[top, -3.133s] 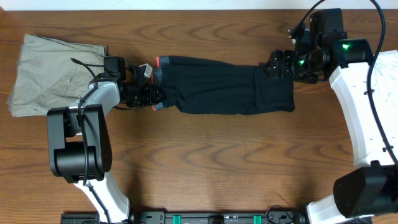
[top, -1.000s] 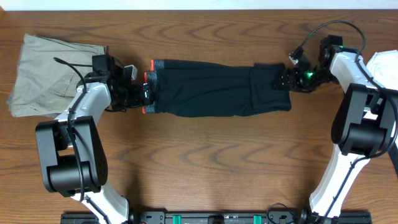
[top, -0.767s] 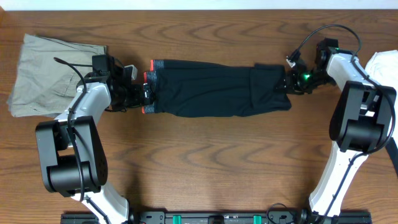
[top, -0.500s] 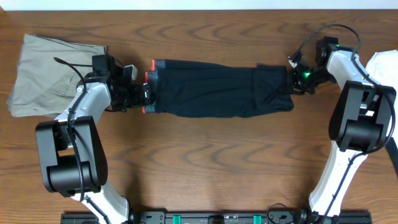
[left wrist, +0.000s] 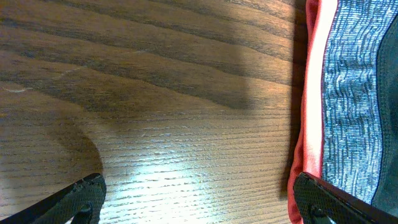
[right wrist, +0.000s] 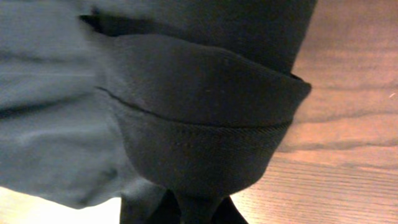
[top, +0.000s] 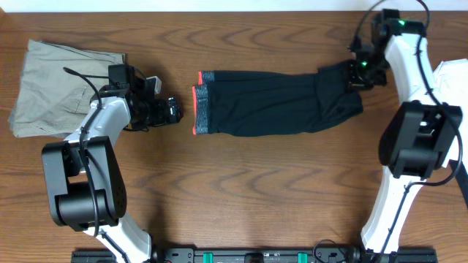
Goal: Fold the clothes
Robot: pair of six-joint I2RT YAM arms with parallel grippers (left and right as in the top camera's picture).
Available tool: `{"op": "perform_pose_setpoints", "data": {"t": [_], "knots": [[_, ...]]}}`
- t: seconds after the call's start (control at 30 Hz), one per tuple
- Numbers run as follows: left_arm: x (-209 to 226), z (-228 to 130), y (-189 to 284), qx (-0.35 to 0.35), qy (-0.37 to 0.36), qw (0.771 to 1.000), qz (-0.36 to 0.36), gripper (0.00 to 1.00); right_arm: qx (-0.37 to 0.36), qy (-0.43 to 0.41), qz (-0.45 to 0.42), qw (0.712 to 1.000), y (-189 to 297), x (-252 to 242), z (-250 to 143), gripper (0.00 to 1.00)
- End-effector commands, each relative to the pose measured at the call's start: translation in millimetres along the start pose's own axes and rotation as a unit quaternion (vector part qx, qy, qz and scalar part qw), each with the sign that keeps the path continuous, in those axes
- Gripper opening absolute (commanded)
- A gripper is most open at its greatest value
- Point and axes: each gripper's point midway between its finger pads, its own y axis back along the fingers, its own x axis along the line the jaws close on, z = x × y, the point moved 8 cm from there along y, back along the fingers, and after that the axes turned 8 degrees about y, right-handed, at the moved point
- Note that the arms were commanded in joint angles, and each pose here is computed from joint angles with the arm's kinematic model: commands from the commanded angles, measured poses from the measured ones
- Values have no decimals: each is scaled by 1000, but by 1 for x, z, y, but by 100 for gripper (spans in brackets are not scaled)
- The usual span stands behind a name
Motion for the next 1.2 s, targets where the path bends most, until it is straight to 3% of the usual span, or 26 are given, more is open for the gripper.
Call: {"op": "perform_pose_setpoints", "data": {"t": [0.0,0.37,0.53,0.73,0.8,0.9,1.17], "knots": [[2,-2,4,-3,1,1000,5,98,2,31,-44,999,2,29,10,1],[2,-2,4,-3,1,1000,5,98,9,131,-51,990,-14,134,12,9],[2,-2,4,-3,1,1000,5,98,14,162,-48,985,-27,164,6,20],[2,-2,4,-3,1,1000,5,98,28,171,-31,984,-46,184,-5,30],[2,-2,4,-3,1,1000,5,98,32,177,-21,983,-51,191,-8,40],[2,-2,3,-2,1,1000,5,98,31,174,-25,984,-51,196,-9,43],[2,-2,3,-1,2,1000,5,98,-25,118,-26,992,2,187,11,48]]}}
